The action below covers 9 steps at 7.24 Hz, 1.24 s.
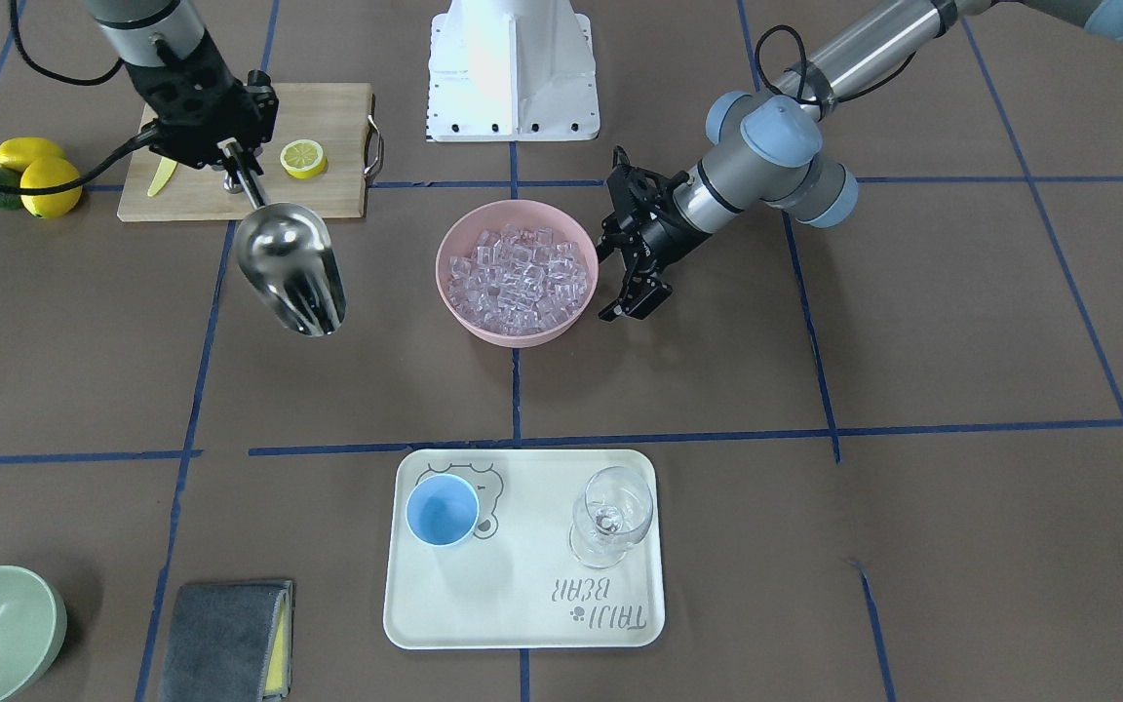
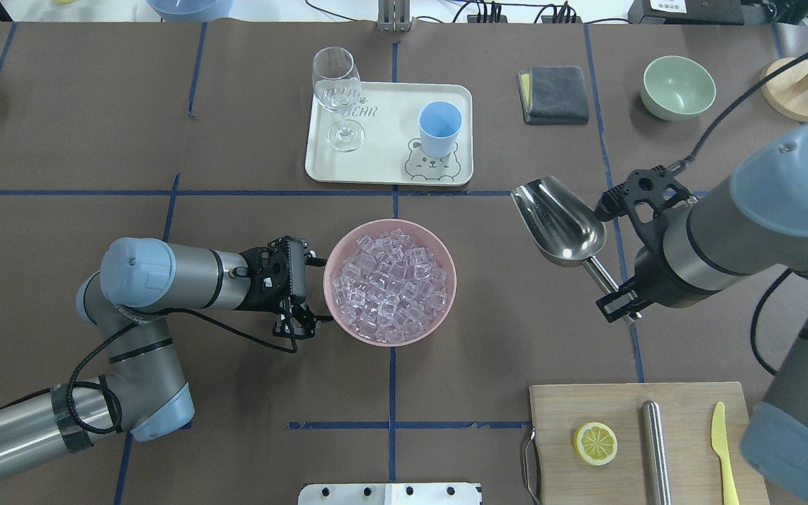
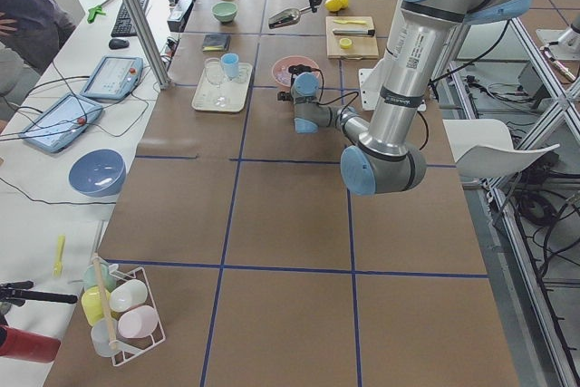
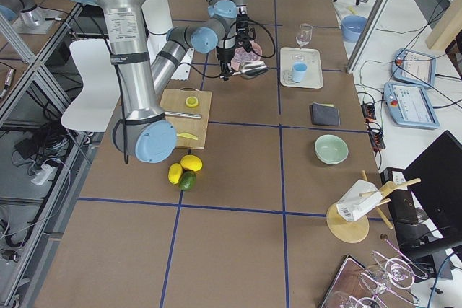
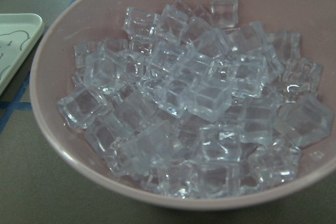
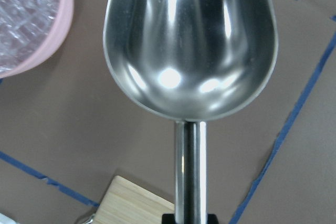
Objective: Put ice in cup with scoop
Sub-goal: 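Carry the scoop with the right gripper over the pink bowl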
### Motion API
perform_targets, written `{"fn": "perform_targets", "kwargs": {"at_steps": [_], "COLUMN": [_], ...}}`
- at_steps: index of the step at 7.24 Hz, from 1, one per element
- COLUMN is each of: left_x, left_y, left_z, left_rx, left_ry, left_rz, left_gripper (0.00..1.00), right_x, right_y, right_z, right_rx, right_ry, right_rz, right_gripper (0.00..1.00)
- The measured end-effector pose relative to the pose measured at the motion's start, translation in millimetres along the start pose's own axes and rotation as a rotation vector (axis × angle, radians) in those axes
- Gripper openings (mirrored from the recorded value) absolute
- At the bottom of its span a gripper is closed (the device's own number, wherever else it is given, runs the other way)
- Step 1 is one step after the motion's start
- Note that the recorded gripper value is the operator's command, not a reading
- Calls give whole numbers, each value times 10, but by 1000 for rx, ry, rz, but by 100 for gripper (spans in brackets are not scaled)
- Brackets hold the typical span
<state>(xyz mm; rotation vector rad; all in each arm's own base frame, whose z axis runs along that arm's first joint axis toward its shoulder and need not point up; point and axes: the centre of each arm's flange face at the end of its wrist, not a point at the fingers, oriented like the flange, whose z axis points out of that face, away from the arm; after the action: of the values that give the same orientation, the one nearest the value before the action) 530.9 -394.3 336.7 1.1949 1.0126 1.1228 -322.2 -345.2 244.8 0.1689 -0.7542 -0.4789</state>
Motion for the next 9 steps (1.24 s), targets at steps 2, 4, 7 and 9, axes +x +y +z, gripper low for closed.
{"fn": "perform_targets", "kwargs": {"at_steps": [2, 4, 7, 9], "left_x": [7, 8, 9, 7], "left_y": [-32, -26, 0, 4], "left_z": [-5, 0, 17, 24], "left_rx": [18, 20, 16, 15], "left_ry": [1, 1, 2, 2], "left_rz": [-24, -28, -30, -31], "left_gripper": [100, 100, 100, 100], "right_x": [-467, -835, -1412, -1701], "right_y": [-132, -282, -615, -685], "right_z": [-159, -201, -186, -181], "right_rx": [-26, -91, -248, -360], "right_ry": [19, 39, 105, 146], "right_rz": [-78, -90, -133, -187], "right_gripper": [0, 0, 0, 0]}}
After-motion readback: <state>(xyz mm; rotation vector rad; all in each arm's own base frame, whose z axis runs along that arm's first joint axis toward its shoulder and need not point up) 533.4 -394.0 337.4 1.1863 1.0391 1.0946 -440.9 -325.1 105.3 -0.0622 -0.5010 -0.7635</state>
